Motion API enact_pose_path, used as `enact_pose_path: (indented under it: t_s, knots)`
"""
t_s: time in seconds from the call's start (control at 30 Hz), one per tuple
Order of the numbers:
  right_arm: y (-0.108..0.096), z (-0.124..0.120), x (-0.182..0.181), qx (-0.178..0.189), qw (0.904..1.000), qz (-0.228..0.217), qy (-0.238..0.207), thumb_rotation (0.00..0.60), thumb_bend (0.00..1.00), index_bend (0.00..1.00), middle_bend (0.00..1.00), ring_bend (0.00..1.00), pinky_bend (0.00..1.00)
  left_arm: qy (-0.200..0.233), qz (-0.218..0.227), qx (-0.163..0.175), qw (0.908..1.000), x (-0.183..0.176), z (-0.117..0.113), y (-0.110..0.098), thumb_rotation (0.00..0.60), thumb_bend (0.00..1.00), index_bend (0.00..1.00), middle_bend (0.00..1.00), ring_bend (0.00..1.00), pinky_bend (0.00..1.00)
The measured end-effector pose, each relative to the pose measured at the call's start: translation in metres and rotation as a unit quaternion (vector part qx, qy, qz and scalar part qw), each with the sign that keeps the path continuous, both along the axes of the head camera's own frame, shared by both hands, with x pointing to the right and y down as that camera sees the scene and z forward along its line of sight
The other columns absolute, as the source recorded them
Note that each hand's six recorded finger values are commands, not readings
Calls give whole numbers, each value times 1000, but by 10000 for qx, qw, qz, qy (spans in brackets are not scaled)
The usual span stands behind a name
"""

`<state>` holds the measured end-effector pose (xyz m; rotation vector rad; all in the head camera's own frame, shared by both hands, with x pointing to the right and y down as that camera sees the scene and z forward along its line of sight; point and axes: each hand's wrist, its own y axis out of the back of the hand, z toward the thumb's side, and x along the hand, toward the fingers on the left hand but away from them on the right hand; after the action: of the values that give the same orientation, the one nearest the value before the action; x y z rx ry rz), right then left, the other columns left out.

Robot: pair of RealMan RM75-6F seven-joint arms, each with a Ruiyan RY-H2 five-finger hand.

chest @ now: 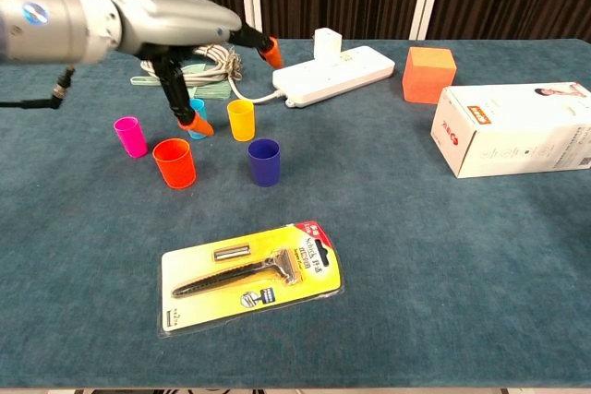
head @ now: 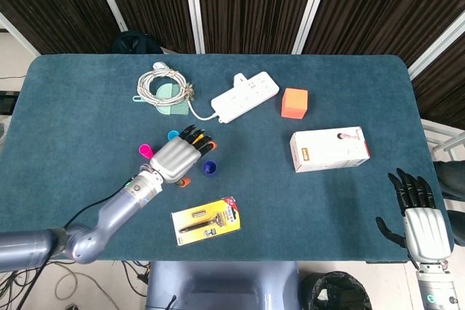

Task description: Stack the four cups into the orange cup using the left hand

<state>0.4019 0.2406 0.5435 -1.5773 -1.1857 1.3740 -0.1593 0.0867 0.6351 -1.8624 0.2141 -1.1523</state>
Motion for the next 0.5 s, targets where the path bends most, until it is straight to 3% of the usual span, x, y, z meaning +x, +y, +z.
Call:
enact_pose_path:
  t_s: [0.2,0.5]
  knots:
    - [1,4,1,-84,10000,18,0,600,344,88,44,87,36,-323,42,145,9994,7,20,0,600,163,182,97,0,0]
    - [1,10,2,-157,9998,51,59,600,344,89,44,87,36,-504,-33,43,9987,13,44,2,600,188,250,99,0,0]
